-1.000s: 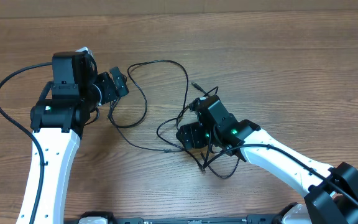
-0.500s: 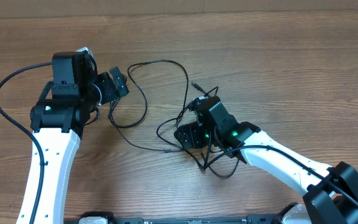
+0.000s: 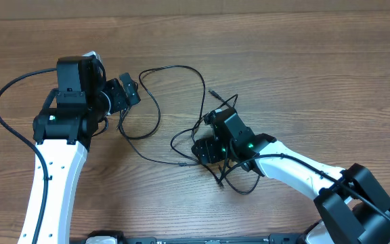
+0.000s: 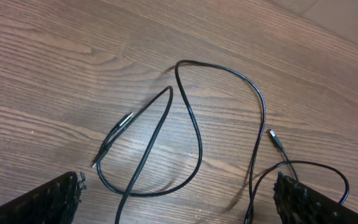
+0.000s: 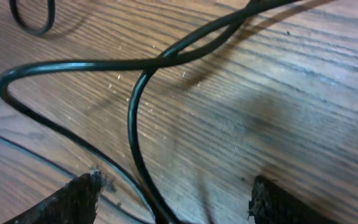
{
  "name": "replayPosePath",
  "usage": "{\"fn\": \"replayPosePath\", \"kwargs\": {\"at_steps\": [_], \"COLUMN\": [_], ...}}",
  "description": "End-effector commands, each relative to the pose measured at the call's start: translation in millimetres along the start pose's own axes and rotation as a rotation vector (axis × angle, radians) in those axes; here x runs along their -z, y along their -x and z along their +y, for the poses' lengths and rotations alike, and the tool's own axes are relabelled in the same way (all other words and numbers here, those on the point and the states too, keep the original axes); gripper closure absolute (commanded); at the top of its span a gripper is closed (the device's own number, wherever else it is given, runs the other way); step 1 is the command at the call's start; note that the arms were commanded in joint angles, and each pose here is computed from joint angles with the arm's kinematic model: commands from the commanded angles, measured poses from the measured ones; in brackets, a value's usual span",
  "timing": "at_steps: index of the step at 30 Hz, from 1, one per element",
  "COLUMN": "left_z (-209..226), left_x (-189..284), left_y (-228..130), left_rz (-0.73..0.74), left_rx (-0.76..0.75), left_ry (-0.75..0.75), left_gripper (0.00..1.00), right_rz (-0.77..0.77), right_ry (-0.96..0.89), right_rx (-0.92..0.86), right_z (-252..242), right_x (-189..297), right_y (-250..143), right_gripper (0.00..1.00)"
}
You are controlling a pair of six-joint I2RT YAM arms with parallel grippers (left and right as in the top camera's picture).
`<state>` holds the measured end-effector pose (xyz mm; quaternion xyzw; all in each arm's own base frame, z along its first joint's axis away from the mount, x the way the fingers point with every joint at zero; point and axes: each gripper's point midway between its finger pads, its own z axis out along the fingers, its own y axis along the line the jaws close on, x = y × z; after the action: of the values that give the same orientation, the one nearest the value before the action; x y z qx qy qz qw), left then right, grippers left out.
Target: Untangle cables
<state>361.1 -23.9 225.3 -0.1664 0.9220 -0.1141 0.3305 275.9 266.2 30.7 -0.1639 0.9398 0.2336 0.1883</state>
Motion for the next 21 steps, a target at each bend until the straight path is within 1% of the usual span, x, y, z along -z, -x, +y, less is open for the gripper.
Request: {"fn": "replayPosePath", "kwargs": {"at_steps": [1,3,5,6,8,11,13,15,16,17,21], "left_z": [-6,-6,-6,-6,-6,-6,-6,-6,-6,-6,-5], "left_x": [3,3,3,3,3,3,3,3,3,3,3], "left_y": [5,5,5,5,5,5,5,5,5,5,5], "left_rz": [-0.008,-0.008,-0.008,-0.008,-0.008,-0.008,-0.008,-0.008,-0.008,-0.008,-0.008], "left_rx": [-0.021,-0.021,-0.021,-0.021,-0.021,-0.021,-0.021,-0.021,-0.021,-0.021,-0.020], "left_ry": [-0.020,-0.020,-0.020,-0.020,-0.020,-0.020,-0.020,-0.020,-0.019,-0.019,-0.019], "left_gripper": [0.00,0.00,0.00,0.01,0.01,0.01,0.00,0.00,0.00,0.00,0.01], "right_rz": [0.026,0.037,0.045,0.047,0.044,0.044,0.044,0.044,0.044,0.045,0.055], "right_ry": [0.018,0.052,0.079,0.082,0.083,0.083,0.083,0.083,0.083,0.085,0.106], "right_rx": [-0.001,0.000,0.000,0.000,0.001,0.001,0.001,0.001,0.001,0.000,-0.045], "right_z": [1,5,8,8,8,8,8,8,8,8,12], "right_x": [-13,-18,-24,-26,-27,-27,-27,-27,-27,-27,-25], "right_y": [-8,-10,-12,-12,-12,-12,-12,-12,-12,-12,-12], "right_gripper": [0.24,0.27,0.33,0.41,0.46,0.61,0.77,0.88,0.95,0.96,0.96]}}
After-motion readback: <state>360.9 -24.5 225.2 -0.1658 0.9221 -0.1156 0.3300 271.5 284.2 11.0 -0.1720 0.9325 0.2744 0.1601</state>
